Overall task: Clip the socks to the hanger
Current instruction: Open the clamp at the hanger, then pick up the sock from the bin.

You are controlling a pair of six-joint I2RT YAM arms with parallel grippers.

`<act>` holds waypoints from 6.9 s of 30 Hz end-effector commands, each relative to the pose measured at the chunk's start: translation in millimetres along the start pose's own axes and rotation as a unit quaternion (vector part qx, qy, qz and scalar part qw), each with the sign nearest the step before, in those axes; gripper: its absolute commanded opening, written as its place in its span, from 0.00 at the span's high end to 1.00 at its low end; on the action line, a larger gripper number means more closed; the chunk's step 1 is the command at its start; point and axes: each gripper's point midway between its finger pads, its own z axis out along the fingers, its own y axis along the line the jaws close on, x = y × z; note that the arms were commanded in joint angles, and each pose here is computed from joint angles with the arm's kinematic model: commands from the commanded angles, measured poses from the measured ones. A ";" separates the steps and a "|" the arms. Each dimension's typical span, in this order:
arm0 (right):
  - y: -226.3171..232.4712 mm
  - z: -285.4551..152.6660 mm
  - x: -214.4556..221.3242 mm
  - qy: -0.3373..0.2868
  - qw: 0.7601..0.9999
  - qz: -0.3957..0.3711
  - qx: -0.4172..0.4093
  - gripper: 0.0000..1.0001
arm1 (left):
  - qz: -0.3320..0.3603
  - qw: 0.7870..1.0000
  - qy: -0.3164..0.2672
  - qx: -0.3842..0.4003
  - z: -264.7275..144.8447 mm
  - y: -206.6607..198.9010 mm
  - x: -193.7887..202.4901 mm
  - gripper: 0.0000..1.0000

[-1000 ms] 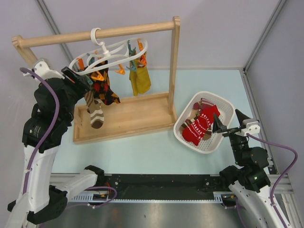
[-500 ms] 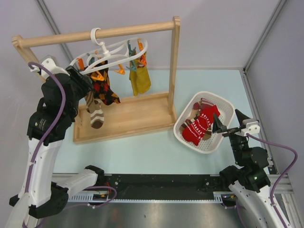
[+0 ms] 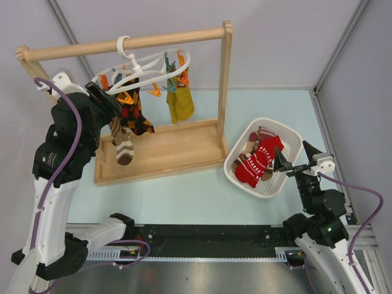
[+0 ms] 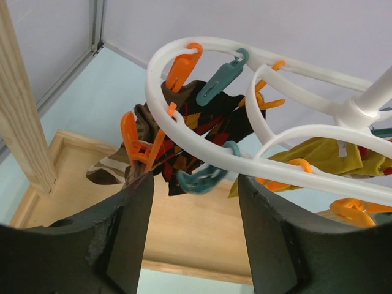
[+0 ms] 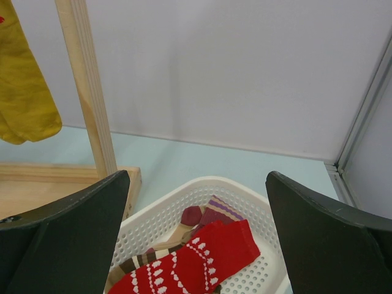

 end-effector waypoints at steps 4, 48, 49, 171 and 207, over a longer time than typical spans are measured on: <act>-0.4 -1.7 -14.2 -0.029 1.000 0.006 -0.001 0.00 | -0.011 1.000 -0.005 0.011 -6.2 -10.0 -8.2 0.36; 10.4 -5.2 -17.0 -0.035 0.999 0.020 -0.025 0.00 | -0.021 0.999 -0.034 -0.034 9.8 -1.4 -8.9 0.48; 10.0 -5.1 -16.2 -0.034 0.999 0.020 -0.024 0.00 | -0.020 0.999 -0.035 -0.035 9.9 -1.0 -8.9 0.48; -76.1 96.3 269.4 0.418 0.804 0.307 0.292 0.83 | 0.081 0.996 -0.036 0.024 1.4 5.2 9.1 0.80; 160.2 88.9 -27.5 0.084 0.965 0.044 -0.246 1.00 | 0.085 0.991 -0.028 0.100 -28.1 -10.1 -3.5 0.79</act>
